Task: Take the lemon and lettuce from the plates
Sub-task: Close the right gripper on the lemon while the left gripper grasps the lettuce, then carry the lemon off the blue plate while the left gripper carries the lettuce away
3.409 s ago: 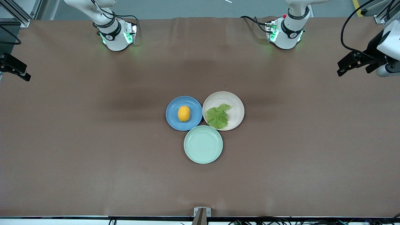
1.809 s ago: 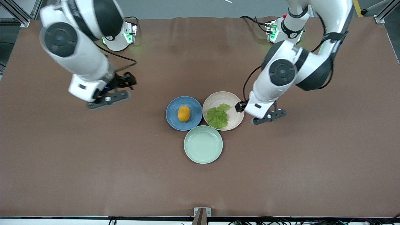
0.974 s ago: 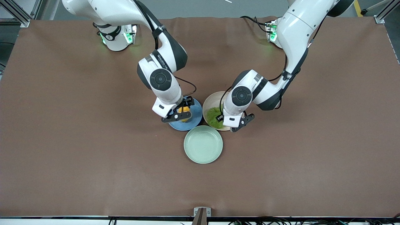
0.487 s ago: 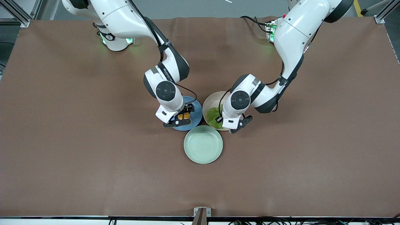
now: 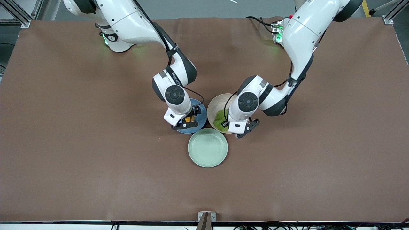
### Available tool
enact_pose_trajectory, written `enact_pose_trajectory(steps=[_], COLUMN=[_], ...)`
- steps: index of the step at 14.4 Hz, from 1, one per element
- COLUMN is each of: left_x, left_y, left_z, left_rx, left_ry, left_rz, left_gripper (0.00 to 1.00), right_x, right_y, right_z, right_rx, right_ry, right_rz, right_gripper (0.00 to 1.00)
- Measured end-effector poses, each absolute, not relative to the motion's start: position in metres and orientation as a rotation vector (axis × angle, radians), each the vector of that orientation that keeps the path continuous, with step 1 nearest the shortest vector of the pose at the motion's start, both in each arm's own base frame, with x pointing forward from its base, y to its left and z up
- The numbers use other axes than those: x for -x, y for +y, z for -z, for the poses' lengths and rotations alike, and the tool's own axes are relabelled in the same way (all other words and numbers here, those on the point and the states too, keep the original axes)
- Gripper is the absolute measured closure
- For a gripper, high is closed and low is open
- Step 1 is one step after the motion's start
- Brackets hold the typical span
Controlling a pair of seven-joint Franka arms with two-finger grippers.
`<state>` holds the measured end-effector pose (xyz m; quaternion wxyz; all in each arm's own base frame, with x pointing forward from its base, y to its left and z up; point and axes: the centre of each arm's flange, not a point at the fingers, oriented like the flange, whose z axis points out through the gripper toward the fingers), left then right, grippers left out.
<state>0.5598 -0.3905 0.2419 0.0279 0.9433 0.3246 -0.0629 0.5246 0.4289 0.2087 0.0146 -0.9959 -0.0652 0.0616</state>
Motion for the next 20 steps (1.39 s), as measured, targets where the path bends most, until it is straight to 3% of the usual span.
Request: enact_pose_trajectory(steps=[2,5,11,13,17,20], left_x=[-0.575,-0.593,-0.607,-0.616,-0.624,-0.622], left_y=[-0.364,-0.303,-0.172,-0.126,-0.044,-0.027], left_z=[-0.288,-0.341,-0.289,-0.275,-0.255,-0.233], left_rx=[-2.91,-2.924,-3.05,-3.041,-3.004,-2.968], left_ry=[1.056,1.174,1.268,1.266,1.296,1.317], left_rz=[0.16,0.152,0.148,0.157,0.206,0.205], left_gripper=[0.96,0.96,0.96,0.96,0.96,0.96], right_x=[-0.521,-0.521,-0.53,-0.54,-0.56,-0.565], right_y=[0.432,0.433,0.427,0.41,0.308,0.211], right_z=[-0.204,-0.204,-0.214,-0.256,-0.4,-0.437], right_rx=[3.091,3.089,3.092,3.115,3.213,3.26], right_ry=[-0.193,-0.188,-0.167,-0.138,-0.011,-0.03], right_rz=[-0.206,-0.206,-0.198,-0.273,-0.356,-0.37], right_gripper=[0.05,0.35,0.35,0.35,0.35,0.35])
